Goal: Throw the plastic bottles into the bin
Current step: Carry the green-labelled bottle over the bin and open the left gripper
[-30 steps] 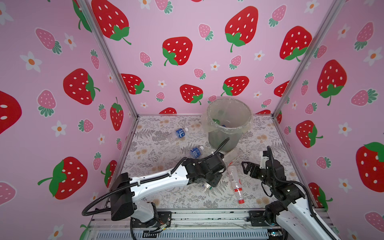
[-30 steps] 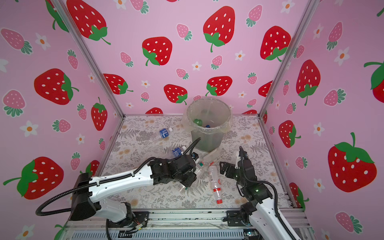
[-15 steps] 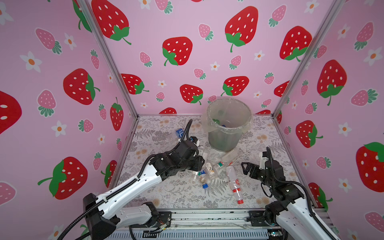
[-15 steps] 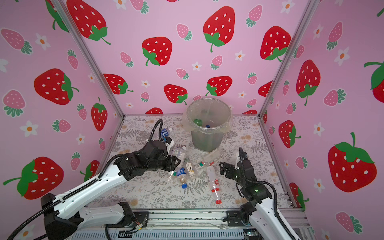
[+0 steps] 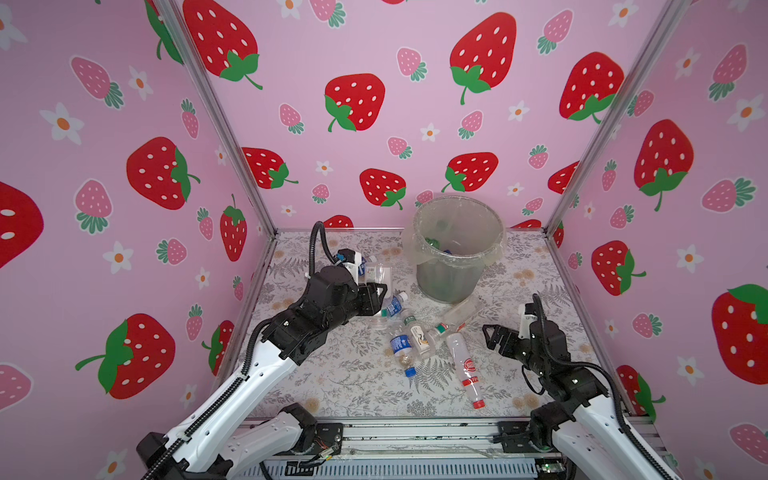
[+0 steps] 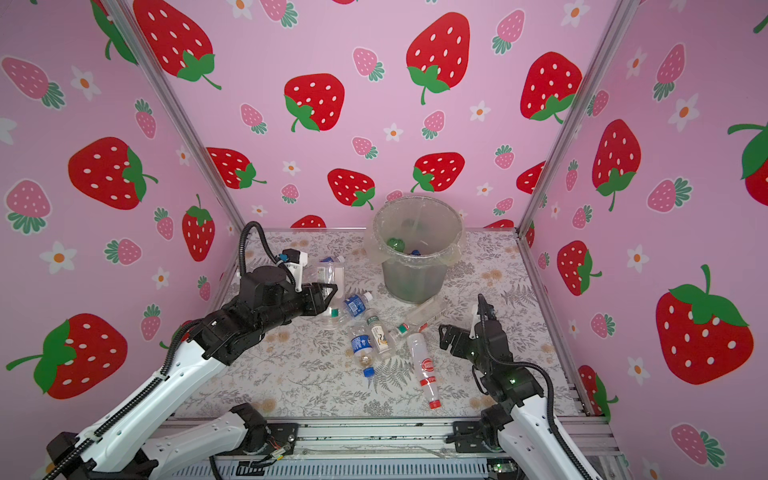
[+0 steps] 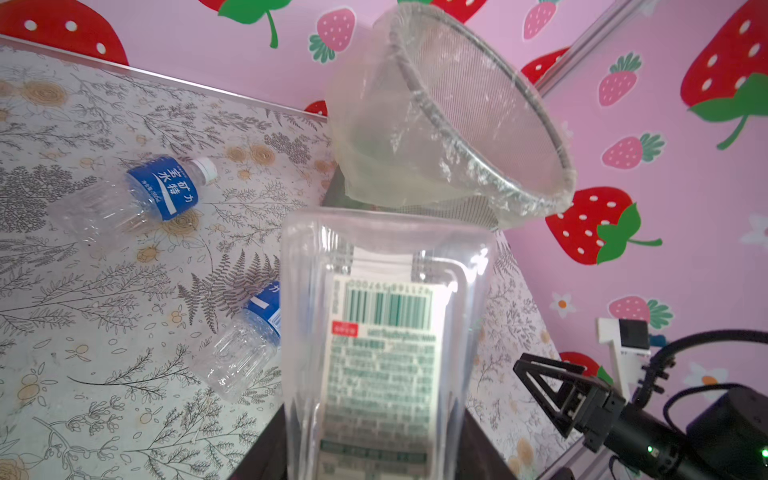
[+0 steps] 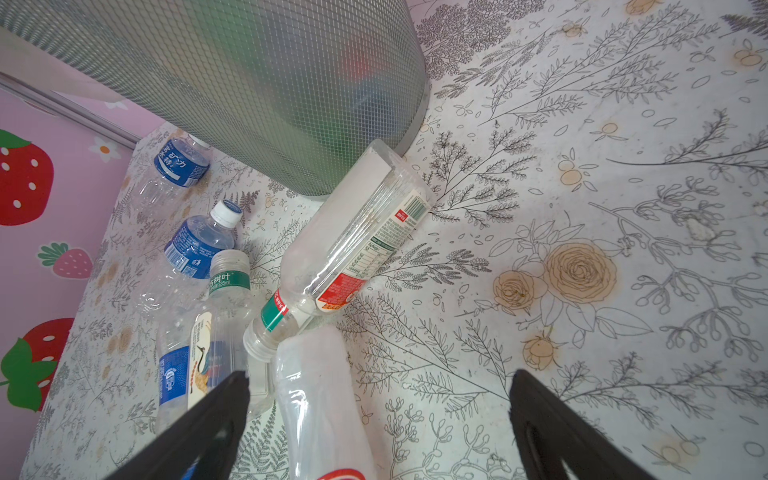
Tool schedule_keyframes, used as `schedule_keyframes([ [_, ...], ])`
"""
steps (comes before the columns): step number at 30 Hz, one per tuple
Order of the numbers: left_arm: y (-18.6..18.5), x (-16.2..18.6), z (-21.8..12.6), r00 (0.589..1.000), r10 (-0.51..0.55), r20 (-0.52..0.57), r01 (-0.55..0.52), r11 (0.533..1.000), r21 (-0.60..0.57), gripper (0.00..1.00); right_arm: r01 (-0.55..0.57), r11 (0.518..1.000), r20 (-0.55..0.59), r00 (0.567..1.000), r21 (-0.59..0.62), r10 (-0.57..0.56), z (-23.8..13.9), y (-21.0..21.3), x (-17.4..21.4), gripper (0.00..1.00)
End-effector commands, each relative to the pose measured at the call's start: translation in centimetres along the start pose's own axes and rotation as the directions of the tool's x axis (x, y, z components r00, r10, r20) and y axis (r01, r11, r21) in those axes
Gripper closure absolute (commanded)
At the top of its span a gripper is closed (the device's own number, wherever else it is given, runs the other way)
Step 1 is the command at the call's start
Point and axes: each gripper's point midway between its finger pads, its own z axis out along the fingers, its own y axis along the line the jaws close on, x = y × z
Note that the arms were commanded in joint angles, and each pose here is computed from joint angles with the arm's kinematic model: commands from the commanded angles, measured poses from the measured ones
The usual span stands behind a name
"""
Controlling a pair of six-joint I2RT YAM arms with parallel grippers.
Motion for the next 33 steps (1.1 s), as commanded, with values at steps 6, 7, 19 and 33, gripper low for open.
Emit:
schedule_keyframes([
  [6,-0.2,-0.7,0.9,0.996,-0.076,0.053,0.071,0.994,0.08,0.55,-0.007,1.0,0.011,1.0,0.018,0.007,0.1,-0.5,-0.1,0.01],
  [7,-0.2,-0.8,0.9,0.996,-0.076,0.051,0.072,0.994,0.078,0.55,-0.006,1.0,0.012,1.0,0.016,0.006,0.1,-0.4,-0.1,0.01],
  [19,-6.0,-8.2,0.9,0.988,-0.045,0.149,0.015,0.981,0.195,0.55,-0.009,1.0,0.008,1.0,0.019,0.009,0.3,-0.6,0.1,0.01],
  [33,-17.6,-17.8,13.9,0.996,-0.007,0.089,-0.016,0.966,0.26,0.0,-0.032,0.999,0.017,0.999,-0.01,0.032,0.4,0.3,-0.6,0.01],
])
